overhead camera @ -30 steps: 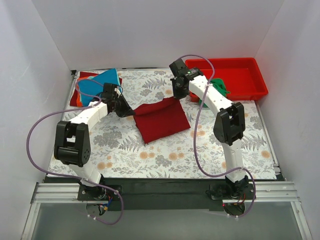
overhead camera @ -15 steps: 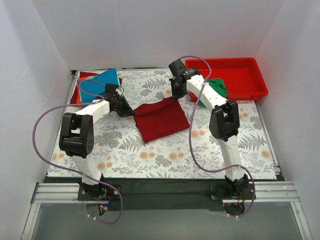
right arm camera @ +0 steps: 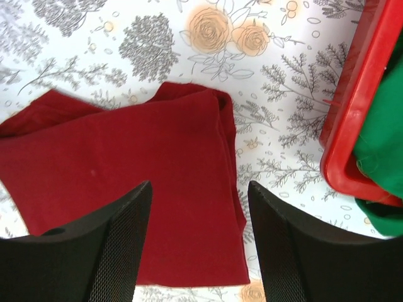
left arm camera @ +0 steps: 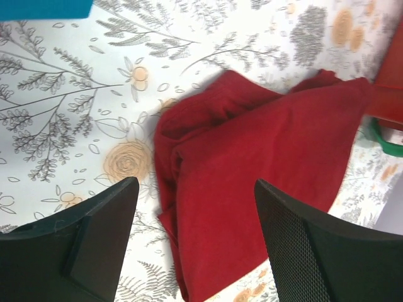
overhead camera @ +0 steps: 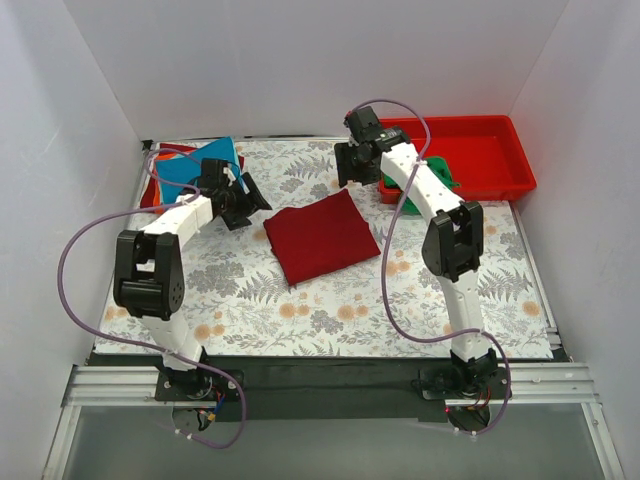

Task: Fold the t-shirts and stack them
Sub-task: Fold the tshirt, then neatly place the folded tshirt to the corner

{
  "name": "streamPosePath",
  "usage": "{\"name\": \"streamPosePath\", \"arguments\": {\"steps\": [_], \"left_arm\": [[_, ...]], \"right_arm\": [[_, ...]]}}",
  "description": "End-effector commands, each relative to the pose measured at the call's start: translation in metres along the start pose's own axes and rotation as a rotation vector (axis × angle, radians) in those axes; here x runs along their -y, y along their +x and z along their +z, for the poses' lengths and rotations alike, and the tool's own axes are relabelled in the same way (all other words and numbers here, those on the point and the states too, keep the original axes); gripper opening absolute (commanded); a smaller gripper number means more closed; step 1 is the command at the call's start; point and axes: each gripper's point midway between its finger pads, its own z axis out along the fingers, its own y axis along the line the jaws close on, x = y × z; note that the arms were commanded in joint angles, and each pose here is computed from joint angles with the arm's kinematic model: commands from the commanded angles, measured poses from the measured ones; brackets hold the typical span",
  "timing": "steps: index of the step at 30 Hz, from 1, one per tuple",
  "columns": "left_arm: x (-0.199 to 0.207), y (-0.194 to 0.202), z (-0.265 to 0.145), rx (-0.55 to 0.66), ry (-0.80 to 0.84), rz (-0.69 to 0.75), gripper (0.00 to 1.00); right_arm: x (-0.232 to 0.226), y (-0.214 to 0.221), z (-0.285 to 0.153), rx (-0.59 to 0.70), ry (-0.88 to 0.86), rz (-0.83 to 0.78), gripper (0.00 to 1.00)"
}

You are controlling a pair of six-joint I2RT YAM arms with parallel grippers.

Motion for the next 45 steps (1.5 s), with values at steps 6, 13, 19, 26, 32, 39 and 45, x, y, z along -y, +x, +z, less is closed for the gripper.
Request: {"name": "streamPosePath", "arguments": {"steps": [6, 13, 19, 26, 32, 39, 45], "left_arm": [[0.023, 0.037, -0.045, 0.01, 0.222, 0.045, 0.73], [0.015, 0.085, -0.048, -0.04, 0.291, 0.018, 0.72], [0.004, 0.108, -0.038, -0.074, 0.288, -0.013, 0.72], [-0.001, 0.115, -0.027, -0.063, 0.314, -0.045, 0.72], [-0.004, 0.116, -0.013, -0.051, 0.335, -0.064, 0.72], [-0.024, 0.114, 0.004, 0.025, 0.289, -0.109, 0.72], [-0.033, 0.123, 0.017, 0.028, 0.255, -0.155, 0.72]], "right_arm": [[-0.034, 0.006, -0.071, 0.045, -0.218, -0.04, 0.66], [-0.054, 0.066, -0.062, -0.067, -0.348, -0.033, 0.65], [-0.058, 0.107, -0.039, -0.144, -0.408, 0.004, 0.65], [-0.055, 0.127, -0.015, -0.211, -0.412, -0.004, 0.64], [-0.052, 0.137, -0.008, -0.24, -0.407, 0.001, 0.64], [-0.053, 0.136, -0.011, -0.235, -0.408, 0.001, 0.64], [-0.054, 0.139, -0.009, -0.246, -0.412, 0.011, 0.64]]}}
